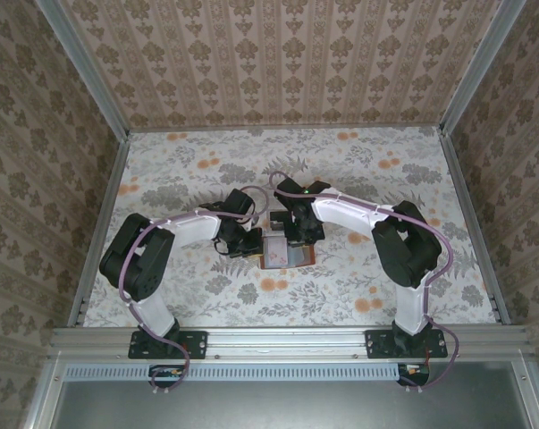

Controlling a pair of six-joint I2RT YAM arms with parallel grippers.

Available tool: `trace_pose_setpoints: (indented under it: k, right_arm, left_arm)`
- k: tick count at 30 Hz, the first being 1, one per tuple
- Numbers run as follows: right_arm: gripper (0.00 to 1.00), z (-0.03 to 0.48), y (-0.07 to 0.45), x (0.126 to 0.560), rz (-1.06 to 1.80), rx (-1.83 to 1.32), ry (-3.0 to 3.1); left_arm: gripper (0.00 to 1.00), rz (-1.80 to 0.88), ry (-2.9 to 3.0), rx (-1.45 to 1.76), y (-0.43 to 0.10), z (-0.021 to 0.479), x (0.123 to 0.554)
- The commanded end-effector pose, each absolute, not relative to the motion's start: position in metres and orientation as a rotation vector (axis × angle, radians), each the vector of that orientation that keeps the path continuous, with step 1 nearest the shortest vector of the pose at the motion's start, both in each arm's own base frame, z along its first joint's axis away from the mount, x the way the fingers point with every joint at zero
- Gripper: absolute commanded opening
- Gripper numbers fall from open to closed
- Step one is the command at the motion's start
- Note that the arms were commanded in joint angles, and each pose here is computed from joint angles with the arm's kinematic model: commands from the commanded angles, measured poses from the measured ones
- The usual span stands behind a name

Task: Take the credit cards out of the card holder

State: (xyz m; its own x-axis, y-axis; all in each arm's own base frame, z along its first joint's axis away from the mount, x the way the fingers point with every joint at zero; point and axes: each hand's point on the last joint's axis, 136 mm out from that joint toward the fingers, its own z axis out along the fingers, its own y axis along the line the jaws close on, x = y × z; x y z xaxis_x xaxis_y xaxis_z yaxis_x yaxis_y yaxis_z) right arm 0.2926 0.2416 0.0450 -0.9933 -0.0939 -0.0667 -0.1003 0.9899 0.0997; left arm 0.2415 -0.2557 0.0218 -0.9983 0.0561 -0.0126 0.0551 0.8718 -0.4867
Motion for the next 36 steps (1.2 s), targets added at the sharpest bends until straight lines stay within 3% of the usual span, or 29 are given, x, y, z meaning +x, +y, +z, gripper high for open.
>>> trace_pose_setpoints:
  k: [1, 7, 18, 28, 36]
  right_arm:
    - [0.18, 0.045, 0.223, 0.29, 0.064, -0.157, 3.071]
    - [0.28, 0.04, 0.203, 0.289, -0.076, -0.171, 3.074]
    - [0.36, 0.048, 0.193, 0.291, -0.148, -0.19, 3.064]
    - [0.34, 0.074, 0.208, 0.296, 0.002, -0.182, 3.024]
    - [0.24, 0.082, 0.248, 0.301, 0.418, -0.11, 2.995]
  left_arm:
    - [0.0, 0.691, -3.034, -0.08, -0.242, 0.012, 0.233]
    - [0.0, 0.693, -3.035, -0.076, -0.241, 0.014, 0.234]
    - [0.0, 0.75, -3.065, -0.104, -0.249, 0.04, 0.242]
    - [0.0, 0.865, -3.073, -0.114, -0.265, 0.066, 0.252]
    - [0.0, 0.987, -3.02, -0.131, -0.292, 0.071, 0.254]
